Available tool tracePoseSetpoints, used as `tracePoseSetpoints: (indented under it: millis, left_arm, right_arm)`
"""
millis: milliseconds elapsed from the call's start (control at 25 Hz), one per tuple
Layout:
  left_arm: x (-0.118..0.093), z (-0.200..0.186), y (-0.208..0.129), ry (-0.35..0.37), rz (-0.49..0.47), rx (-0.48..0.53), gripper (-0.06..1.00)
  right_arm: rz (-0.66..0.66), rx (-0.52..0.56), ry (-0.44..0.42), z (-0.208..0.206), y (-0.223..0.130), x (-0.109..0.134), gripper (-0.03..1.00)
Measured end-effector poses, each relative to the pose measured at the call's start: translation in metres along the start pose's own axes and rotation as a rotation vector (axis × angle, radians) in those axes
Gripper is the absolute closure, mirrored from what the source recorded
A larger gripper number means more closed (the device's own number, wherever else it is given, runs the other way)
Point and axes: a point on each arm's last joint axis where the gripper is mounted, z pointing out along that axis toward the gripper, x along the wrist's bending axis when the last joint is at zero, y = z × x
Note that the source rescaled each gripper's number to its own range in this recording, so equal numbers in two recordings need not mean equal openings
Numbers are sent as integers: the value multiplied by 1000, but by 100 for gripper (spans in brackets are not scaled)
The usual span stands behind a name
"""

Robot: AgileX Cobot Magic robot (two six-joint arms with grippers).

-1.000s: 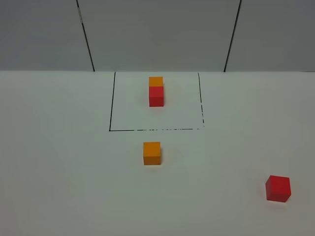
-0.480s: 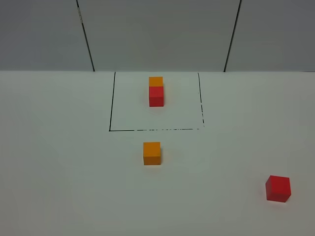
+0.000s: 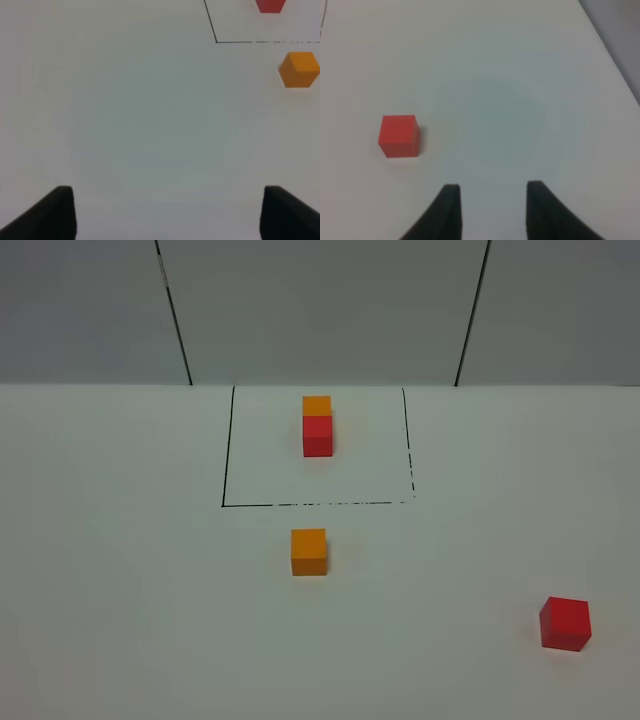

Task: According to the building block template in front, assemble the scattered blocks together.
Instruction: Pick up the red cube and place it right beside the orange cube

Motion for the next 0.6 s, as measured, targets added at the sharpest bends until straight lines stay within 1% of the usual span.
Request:
tracePoseSetpoints:
  millis: [600]
  left_arm:
    - [0, 0, 0, -2, 1, 0, 7]
  right_arm:
    - [0, 0, 0, 0, 0, 0, 97]
